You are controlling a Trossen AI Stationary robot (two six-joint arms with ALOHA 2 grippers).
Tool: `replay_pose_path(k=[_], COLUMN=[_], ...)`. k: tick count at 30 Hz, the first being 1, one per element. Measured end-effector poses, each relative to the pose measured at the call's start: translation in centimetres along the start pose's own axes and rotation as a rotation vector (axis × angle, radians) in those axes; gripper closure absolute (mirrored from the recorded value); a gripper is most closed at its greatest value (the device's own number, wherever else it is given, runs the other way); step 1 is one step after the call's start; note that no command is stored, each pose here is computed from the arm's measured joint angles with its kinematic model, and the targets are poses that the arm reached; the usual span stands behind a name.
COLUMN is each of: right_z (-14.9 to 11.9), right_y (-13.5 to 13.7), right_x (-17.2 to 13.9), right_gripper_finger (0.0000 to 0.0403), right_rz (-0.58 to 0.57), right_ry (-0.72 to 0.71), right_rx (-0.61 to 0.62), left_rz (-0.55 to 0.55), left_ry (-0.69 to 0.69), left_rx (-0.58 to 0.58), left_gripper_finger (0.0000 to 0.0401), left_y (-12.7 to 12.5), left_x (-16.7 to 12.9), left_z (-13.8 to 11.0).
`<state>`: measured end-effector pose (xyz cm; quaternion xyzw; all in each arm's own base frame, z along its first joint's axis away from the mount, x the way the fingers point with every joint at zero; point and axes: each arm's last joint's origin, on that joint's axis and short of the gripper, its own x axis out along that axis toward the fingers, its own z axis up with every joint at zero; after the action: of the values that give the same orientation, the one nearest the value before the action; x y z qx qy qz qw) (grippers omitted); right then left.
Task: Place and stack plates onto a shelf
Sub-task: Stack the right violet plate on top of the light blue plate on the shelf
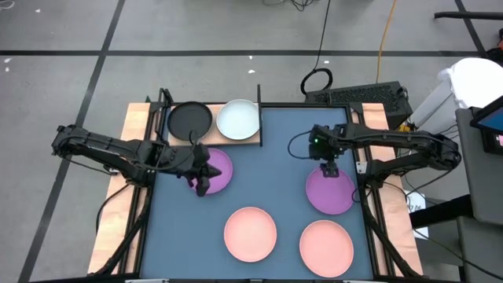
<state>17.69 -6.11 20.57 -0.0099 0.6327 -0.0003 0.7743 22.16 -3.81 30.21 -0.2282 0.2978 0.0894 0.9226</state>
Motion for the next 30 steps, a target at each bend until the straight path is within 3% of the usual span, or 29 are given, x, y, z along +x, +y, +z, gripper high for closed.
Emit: replay_pose_path(k=[6,12,22,30], right_z=[-0.2,-0.8,-3.5,-4.9], right_y=[-0.9,-0.7,0.2,0.7], right_x=[-0.1,0.2,3.7,5.6], right_gripper_finger=[0.0102,0.0101,0.015,0.0223], right_rz=[0.047,0.12,0.17,0.179], right_ry=[-0.043,-0.03,0.061,0.079], right_rx=[-0.059,-0.143,-0.177,-0.176], left_rz=[0.017,0.03,0.04,0.054], left_ry=[0.025,0.045,0.039,0.031], left_rx=[0.008,0.008,0.008,0.036], left_gripper_finger=[0.0389,0.0389,0.0389,0.0389], left_y=[0.2,0.3,0.3,0.5], left_x=[0.0,0.0,0.0,0.0], left_z=[-0.2,-0.4,-0.4,-0.3])
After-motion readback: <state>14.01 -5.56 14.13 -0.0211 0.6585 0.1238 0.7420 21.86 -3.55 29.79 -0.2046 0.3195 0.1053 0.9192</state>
